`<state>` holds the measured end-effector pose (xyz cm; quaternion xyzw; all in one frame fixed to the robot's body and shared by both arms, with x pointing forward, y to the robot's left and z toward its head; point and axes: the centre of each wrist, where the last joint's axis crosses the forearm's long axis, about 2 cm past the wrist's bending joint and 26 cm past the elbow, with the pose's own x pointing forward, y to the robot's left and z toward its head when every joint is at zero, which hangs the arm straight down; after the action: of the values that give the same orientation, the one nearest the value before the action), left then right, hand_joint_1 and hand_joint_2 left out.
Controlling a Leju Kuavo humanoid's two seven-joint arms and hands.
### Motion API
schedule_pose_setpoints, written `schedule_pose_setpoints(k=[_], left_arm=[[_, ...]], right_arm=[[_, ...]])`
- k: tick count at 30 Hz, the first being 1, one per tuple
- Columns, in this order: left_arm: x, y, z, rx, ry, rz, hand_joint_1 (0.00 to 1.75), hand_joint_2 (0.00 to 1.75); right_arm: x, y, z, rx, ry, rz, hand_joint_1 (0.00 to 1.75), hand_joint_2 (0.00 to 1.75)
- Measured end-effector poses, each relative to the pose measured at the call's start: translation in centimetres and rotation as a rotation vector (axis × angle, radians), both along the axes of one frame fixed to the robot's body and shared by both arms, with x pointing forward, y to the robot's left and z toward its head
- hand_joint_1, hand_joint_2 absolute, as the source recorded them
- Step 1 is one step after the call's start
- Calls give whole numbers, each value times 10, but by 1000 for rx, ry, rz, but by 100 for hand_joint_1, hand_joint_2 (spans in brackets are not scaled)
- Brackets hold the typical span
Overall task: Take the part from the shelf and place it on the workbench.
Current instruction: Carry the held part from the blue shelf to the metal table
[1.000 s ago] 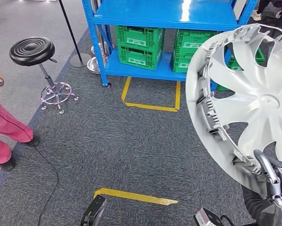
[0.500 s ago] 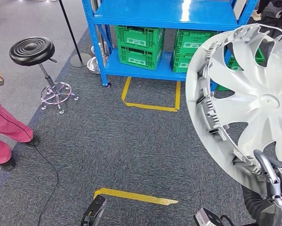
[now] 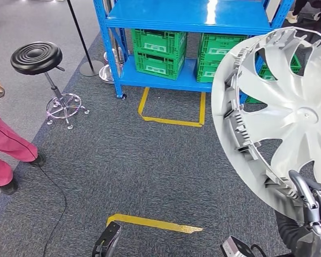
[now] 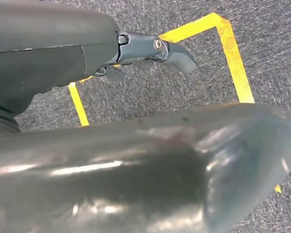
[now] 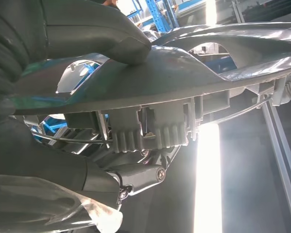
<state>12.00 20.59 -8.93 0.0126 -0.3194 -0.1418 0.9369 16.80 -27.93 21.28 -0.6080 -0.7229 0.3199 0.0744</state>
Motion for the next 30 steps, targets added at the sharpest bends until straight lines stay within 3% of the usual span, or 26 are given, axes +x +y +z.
schedule_pose_setpoints(k=[30], left_arm=[[0,-1,0,10,10,6,0,0]], right_arm=[[0,0,0,-5,0,3,175,175]])
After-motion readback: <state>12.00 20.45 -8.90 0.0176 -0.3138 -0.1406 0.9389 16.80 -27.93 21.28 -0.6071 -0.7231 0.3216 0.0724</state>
